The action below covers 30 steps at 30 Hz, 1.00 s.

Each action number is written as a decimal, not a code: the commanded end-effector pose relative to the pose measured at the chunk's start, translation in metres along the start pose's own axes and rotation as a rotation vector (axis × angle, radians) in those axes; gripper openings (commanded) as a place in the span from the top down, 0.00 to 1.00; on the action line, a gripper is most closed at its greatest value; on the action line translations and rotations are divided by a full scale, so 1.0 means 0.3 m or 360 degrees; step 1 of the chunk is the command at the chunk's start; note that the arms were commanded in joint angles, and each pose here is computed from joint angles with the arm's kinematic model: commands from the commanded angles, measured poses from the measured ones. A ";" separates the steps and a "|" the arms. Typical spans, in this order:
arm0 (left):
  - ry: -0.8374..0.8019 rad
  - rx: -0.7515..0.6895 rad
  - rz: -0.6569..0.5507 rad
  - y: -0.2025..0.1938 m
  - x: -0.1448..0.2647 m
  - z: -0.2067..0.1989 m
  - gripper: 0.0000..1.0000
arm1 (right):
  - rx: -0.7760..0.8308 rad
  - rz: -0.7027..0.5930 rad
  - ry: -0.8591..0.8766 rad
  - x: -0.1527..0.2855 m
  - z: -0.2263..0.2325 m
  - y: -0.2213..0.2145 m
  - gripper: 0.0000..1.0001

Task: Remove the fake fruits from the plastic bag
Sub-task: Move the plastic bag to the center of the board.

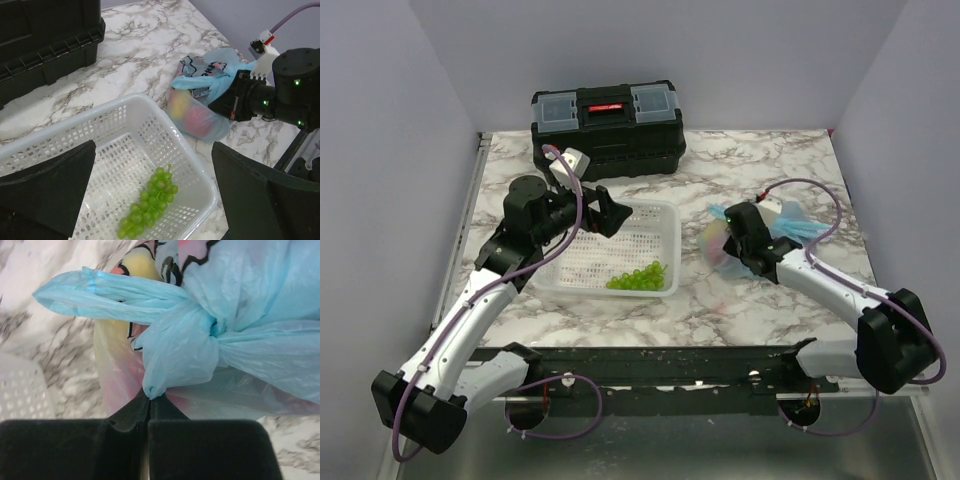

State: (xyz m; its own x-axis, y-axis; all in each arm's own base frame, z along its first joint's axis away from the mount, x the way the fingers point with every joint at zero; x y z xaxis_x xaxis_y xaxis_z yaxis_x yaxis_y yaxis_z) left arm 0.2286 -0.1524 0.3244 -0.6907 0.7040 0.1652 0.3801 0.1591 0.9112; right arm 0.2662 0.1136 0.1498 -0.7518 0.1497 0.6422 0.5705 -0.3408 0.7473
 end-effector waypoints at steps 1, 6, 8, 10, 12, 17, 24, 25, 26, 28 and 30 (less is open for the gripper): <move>-0.0063 0.0013 0.0036 -0.005 -0.002 -0.019 0.01 | 0.0006 0.0145 0.0085 0.072 0.044 -0.122 0.99; -0.0064 0.0017 0.0064 -0.015 -0.013 -0.020 0.01 | 0.0152 0.0161 0.0220 0.135 0.119 -0.187 0.99; -0.0072 0.0017 0.0070 -0.019 -0.017 -0.023 0.01 | 0.0189 0.0176 0.0298 0.152 0.144 -0.201 0.99; -0.0062 0.0013 0.0081 -0.026 -0.022 -0.020 0.01 | 0.0177 0.0217 0.0368 0.164 0.157 -0.210 0.99; -0.0049 0.0008 0.0093 -0.027 -0.026 -0.018 0.01 | 0.0154 0.0259 0.0449 0.179 0.172 -0.213 0.87; -0.0060 -0.0003 0.0089 -0.031 -0.026 -0.027 0.01 | 0.0261 0.0325 0.0618 0.230 0.187 -0.197 0.58; -0.0062 -0.0030 0.0105 -0.029 -0.020 -0.038 0.01 | 0.0332 0.0143 0.0381 0.294 0.123 -0.078 0.42; -0.0060 -0.0034 0.0102 -0.030 -0.021 -0.038 0.01 | 0.0301 0.0092 0.0342 0.300 0.110 -0.063 0.39; -0.0060 -0.0037 0.0101 -0.033 -0.021 -0.039 0.01 | 0.0271 0.0052 0.0316 0.304 0.098 -0.053 0.36; -0.0056 -0.0039 0.0105 -0.038 -0.025 -0.039 0.01 | 0.0196 -0.0039 0.0273 0.309 0.072 -0.038 0.29; -0.0078 -0.0028 0.0118 -0.044 -0.033 -0.044 0.01 | 0.0152 -0.0111 0.0244 0.305 0.059 -0.027 0.27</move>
State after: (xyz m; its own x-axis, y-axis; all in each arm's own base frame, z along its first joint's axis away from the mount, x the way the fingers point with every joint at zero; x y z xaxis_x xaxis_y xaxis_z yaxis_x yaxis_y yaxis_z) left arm 0.2227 -0.1675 0.3109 -0.6321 0.7409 0.2272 0.4367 0.0984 0.8942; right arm 0.2002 0.1664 0.2042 -0.7842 -0.1153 0.6097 0.6186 -0.2216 0.7538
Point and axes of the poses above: each gripper's point midway between its finger pads, its own x axis back along the fingers, its own z axis along the line the jaws close on, y = z × x, the point moved 8 cm from there along x, back along the fingers, and after that the axes turned 4 degrees about x, right-handed, at the moved point
